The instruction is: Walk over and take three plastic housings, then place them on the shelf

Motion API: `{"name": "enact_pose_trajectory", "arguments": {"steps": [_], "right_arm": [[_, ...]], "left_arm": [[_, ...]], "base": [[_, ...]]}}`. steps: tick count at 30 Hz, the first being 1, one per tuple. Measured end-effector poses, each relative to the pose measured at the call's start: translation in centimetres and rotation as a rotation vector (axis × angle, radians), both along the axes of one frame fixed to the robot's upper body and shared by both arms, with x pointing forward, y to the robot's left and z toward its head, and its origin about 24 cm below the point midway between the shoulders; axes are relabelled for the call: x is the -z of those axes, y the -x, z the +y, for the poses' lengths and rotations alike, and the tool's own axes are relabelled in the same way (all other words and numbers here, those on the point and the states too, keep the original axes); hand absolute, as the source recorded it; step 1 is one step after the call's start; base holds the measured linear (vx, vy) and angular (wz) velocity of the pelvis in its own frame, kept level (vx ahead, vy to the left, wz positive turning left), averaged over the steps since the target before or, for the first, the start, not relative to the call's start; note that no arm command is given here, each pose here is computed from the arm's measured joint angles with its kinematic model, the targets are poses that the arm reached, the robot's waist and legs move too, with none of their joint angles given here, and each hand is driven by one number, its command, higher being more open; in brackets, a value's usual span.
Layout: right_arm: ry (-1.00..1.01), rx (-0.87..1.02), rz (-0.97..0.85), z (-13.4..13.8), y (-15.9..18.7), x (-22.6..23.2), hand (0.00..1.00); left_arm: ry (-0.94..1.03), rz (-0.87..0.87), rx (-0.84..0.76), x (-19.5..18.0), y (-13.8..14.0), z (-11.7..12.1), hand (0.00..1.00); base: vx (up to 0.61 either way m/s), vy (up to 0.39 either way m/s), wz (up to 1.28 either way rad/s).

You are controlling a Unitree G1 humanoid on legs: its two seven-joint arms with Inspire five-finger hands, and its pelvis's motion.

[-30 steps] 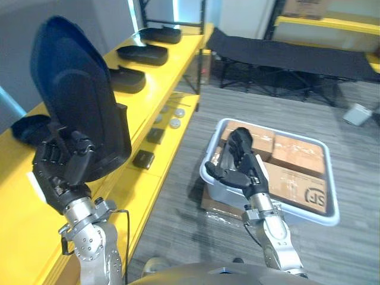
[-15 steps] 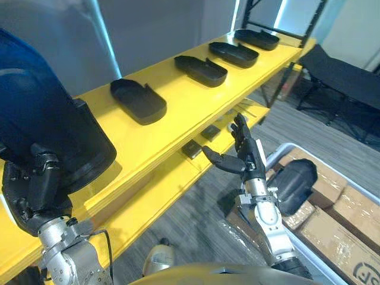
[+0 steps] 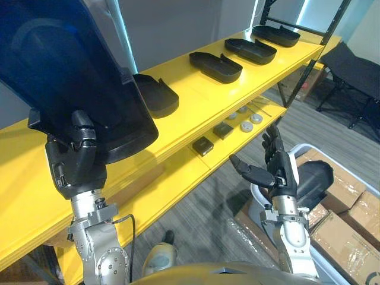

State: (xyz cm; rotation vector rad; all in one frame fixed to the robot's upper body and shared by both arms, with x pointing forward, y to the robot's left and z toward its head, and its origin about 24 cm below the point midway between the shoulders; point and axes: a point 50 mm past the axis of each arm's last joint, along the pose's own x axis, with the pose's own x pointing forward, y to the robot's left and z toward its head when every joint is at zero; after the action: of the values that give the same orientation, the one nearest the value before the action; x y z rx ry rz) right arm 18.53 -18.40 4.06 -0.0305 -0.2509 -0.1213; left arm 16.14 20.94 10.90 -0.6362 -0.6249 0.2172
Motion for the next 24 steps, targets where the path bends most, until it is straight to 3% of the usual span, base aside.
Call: {"name": "enact_pose_trajectory", "arguments": {"steps": [9,17,24], "right_arm": [[-0.063,0.040,-0.413,0.4,-1.2,-7.5,1.00],[-0.069,0.031,-0.440,1.0,-2.3,-7.9,1.00],[-0.001,0.066,-0.542,-0.6,-1.5,-10.4,1.00]], "left_arm": [[-0.138,-0.029,-0.074,-1.3,0.3,1.0,0.00],[-0.234,0.028,-0.036,-1.6,-0.7,0.9,0.00],[-0.248,0.014,0.027,-2.1,-1.5,0.2,0.00]], "base": [[0.06,0.146,0.23],[0.28,0.157,0.56],[0.24,-0.104,0.82]]}}
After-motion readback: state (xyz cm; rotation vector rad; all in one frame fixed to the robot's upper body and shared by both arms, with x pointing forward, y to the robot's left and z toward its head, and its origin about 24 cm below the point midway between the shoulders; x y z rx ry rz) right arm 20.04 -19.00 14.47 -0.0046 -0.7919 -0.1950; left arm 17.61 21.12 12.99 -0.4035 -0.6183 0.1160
